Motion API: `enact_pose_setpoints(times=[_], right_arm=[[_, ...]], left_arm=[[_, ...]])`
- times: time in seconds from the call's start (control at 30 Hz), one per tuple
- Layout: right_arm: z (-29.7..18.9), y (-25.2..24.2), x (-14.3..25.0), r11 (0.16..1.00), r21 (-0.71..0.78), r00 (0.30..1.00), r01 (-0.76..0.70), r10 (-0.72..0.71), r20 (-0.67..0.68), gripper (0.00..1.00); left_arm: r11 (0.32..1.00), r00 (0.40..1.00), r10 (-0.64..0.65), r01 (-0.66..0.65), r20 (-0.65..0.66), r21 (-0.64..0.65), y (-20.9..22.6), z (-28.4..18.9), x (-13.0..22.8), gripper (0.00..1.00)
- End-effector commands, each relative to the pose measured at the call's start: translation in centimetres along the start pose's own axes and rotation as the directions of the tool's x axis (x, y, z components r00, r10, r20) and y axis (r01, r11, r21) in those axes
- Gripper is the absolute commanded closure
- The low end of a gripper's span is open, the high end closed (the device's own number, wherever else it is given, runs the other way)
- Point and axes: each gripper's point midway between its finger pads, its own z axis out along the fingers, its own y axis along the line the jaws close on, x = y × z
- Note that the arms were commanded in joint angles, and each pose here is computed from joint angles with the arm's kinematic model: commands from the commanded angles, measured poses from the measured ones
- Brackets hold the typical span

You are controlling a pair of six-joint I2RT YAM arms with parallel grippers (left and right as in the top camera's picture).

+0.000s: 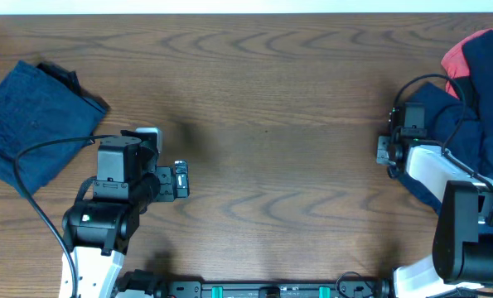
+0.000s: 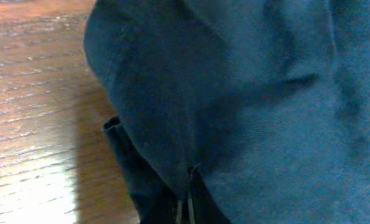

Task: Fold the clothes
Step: 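Reach the right gripper to the navy shorts in the right pile and grasp, then drag the navy shorts leftward onto the table center with the right gripper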

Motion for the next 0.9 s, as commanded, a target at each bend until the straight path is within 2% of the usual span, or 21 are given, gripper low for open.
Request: enact_pose_setpoints(times=[0.0,0.1,0.17,0.23,0.3,0.4,0.47,0.6,0.63,0.67,0.7,0.77,0.83,0.87], right_arm=[[-0.5,0.3,1.0,1.000,-0.025,0.999,0.006,-0.007,-0.034,0.99],[-3.6,4.1,-0.7,0.973,-0.223,0.998,0.050,-0.044,0.034,0.99],[-7.2,7.6,-2.2,0.924,-0.366,0.990,0.115,-0.074,0.123,0.99],[-10.5,10.3,-3.6,0.882,-0.433,0.970,0.187,-0.096,0.222,0.99],[-14.5,13.3,-5.5,0.840,-0.474,0.931,0.264,-0.093,0.353,0.99],[-20.3,18.0,-8.1,0.776,-0.511,0.836,0.370,-0.039,0.547,0.99],[-22.5,20.0,-9.2,0.770,-0.517,0.792,0.374,0.025,0.610,0.99],[-23.8,22.4,-10.2,0.756,-0.549,0.757,0.357,0.110,0.644,0.98],[-23.7,22.8,-10.3,0.753,-0.554,0.756,0.355,0.117,0.643,0.89],[-23.4,23.2,-10.2,0.750,-0.560,0.761,0.351,0.120,0.637,0.71],[-22.9,23.3,-10.1,0.752,-0.559,0.769,0.349,0.112,0.630,0.60],[-21.9,22.7,-9.8,0.775,-0.538,0.784,0.332,0.091,0.614,0.56],[-20.6,20.7,-9.9,0.831,-0.472,0.796,0.294,0.060,0.602,0.32],[-20.2,19.7,-10.0,0.854,-0.444,0.801,0.272,0.056,0.597,0.27]], left_arm=[[1.000,1.000,-0.014,0.014,0.019,0.006,-0.1,-0.5,-0.7,0.02],[1.000,1.000,-0.014,0.014,0.024,0.005,-0.1,-0.5,-0.8,0.02],[1.000,0.999,-0.013,0.013,0.034,0.005,-0.1,-0.5,-1.1,0.01],[1.000,0.999,-0.012,0.012,0.046,0.007,-0.2,-0.5,-1.4,0.01],[1.000,0.998,-0.011,0.010,0.061,0.009,-0.2,-0.5,-1.8,0.01],[1.000,0.996,-0.009,0.008,0.085,0.014,-0.3,-0.6,-2.4,0.01],[1.000,0.995,-0.008,0.006,0.097,0.015,-0.4,-0.6,-2.6,0.02],[1.000,0.995,-0.007,0.006,0.104,0.016,-0.4,-0.6,-2.8,0.01],[1.000,0.995,-0.007,0.006,0.104,0.016,-0.4,-0.5,-2.9,0.01],[1.000,0.995,-0.007,0.006,0.103,0.016,-0.4,-0.4,-2.9,0.02],[1.000,0.995,-0.007,0.006,0.101,0.016,-0.4,-0.3,-3.0,0.02],[1.000,0.996,-0.008,0.007,0.092,0.014,-0.4,0.0,-2.9,0.02],[1.000,0.997,-0.010,0.009,0.076,0.014,-0.3,0.4,-2.8,0.02],[1.000,0.998,-0.016,0.015,0.067,0.016,-0.4,0.6,-2.7,0.02]])
